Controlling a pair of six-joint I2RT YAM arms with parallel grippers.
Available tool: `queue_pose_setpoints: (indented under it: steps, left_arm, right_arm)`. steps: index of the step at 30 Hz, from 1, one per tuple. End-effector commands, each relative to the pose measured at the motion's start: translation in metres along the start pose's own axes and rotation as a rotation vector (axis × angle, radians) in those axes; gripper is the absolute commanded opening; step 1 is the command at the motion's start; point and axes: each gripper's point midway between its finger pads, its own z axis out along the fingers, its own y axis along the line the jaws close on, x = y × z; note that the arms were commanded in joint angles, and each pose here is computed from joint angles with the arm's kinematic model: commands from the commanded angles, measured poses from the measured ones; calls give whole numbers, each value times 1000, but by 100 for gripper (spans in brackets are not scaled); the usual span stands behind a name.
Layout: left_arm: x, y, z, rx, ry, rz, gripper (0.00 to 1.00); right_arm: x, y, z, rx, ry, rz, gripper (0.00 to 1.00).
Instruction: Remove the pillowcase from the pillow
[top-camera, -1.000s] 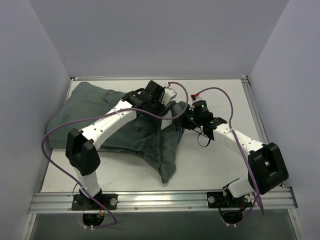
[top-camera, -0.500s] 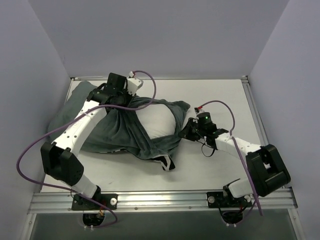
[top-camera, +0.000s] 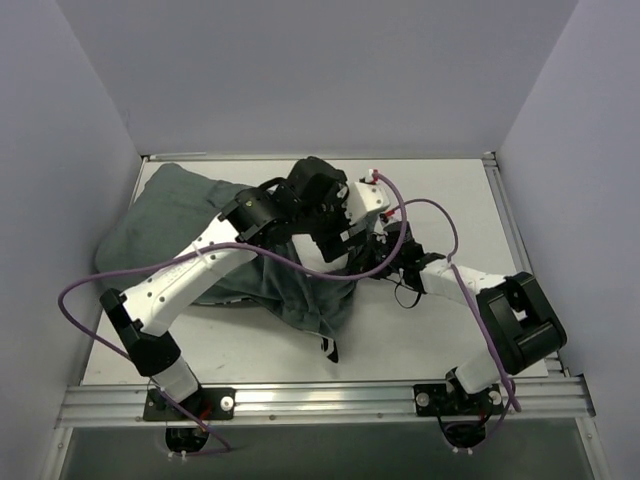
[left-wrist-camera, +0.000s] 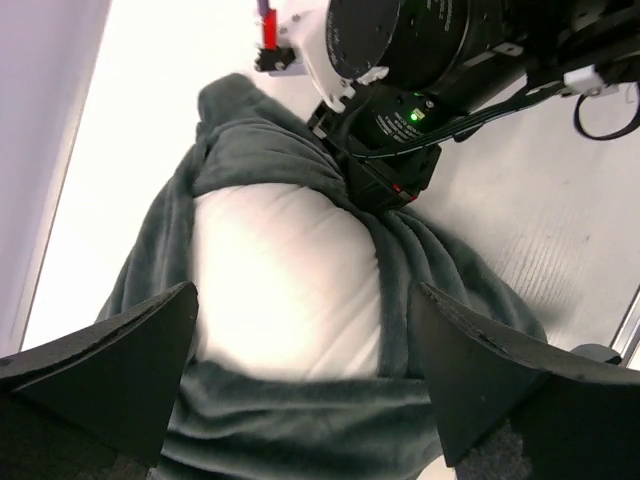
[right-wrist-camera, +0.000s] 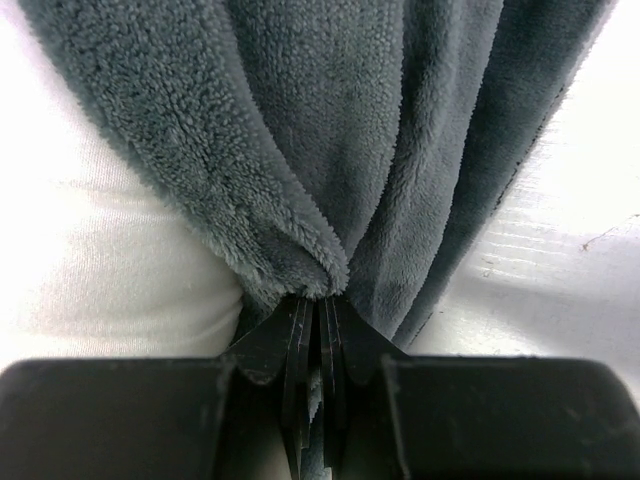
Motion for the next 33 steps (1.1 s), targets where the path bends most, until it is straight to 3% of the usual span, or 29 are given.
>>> queue_pose_setpoints:
  steps: [1,4,9,13,15,16,18,19,20,23,27,30,33]
  left_arm:
    - [47,-13,53,35,211,20,98]
    - [86,-5,86,-21,350,0,99]
    - [114,21,120,-159,415,1,94]
    - [138,38,129,-245,495,-8,94]
    - [145,45,126,-273,520,-19,99]
    - [149,46,125,-272,531,-24,73]
    - [152,46,122,-265,536,-31,39]
    - [151,48,117,-266,529,-37,16]
    - [151,48,116,-270,520,-45,2]
    - [145,50,101,-254,462,-96,2]
    - [86,54,38,-173,231,-183,2]
    - [50,35,-16,-31,96,-117,2]
    - [53,-6,-60,160,72,-44,2]
  right_arm:
    - [-2,11,-10,-60,-7,36,0]
    - [-8,7,-15,-75,-32,85,0]
    - [-10,4,-18,-70,-45,90,0]
    - [-7,2,-16,-71,-36,94,0]
    - [-4,-1,-15,-64,-33,96,0]
    - [-4,-3,-14,-60,-33,98,0]
    - [-5,-4,-13,-57,-31,99,0]
    - [-8,-5,-13,-55,-39,99,0]
    - [-9,-7,-13,-50,-41,100,0]
    - [-18,-20,-15,-30,-60,123,0]
    - [-31,-43,-20,51,-93,115,0]
    - [-46,-54,-21,109,-124,106,0]
    - [-64,-65,-17,120,-144,130,0]
